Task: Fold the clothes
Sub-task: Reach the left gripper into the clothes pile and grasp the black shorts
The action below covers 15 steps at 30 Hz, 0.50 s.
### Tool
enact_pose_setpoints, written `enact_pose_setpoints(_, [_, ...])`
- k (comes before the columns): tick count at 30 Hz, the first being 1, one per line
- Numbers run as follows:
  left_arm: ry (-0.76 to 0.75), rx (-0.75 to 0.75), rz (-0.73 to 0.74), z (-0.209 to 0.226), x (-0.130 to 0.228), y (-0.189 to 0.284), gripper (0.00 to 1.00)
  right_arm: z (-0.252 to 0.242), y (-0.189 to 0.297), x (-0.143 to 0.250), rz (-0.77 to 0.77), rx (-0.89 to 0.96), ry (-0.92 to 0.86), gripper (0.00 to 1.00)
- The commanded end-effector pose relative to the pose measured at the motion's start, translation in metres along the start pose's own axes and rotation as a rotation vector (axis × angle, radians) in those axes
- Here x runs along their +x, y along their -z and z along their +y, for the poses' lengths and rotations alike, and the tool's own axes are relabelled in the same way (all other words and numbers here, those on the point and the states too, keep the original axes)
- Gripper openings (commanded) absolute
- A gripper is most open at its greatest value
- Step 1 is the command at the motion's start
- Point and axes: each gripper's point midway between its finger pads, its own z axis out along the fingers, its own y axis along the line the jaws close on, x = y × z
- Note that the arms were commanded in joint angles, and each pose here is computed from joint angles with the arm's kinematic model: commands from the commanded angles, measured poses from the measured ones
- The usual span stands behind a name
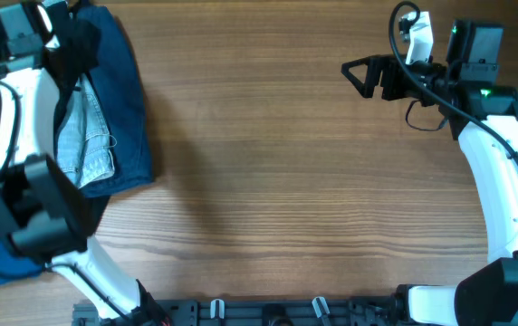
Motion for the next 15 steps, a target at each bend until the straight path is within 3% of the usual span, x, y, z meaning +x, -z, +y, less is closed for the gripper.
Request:
enact_pose_setpoints(1, [-0.027, -0.032, 0.008, 0.005, 0.008, -0.034, 1.00, -0.009, -0.004, 0.002, 0.009, 0.043, 0.007, 1.00])
enact_pose_setpoints(7, [-0.025, -0.092, -0.019, 0.013, 0.010, -0.062, 0.98, -0.017, -0.014, 0.011, 0.039, 0.044, -0.010, 1.00])
enact_pose_setpoints(9, [-0.025, -0.091, -0.020, 0.013, 0.012, -0.068, 0.93, -0.021, -0.018, 0.013, 0.045, 0.044, -0.027, 1.00])
enact_pose_setpoints(15, [-0.027, -0.093, 0.002, 0.013, 0.019, -0.075, 0.55, -0.030, -0.031, 0.019, 0.067, 0.044, -0.069, 1.00])
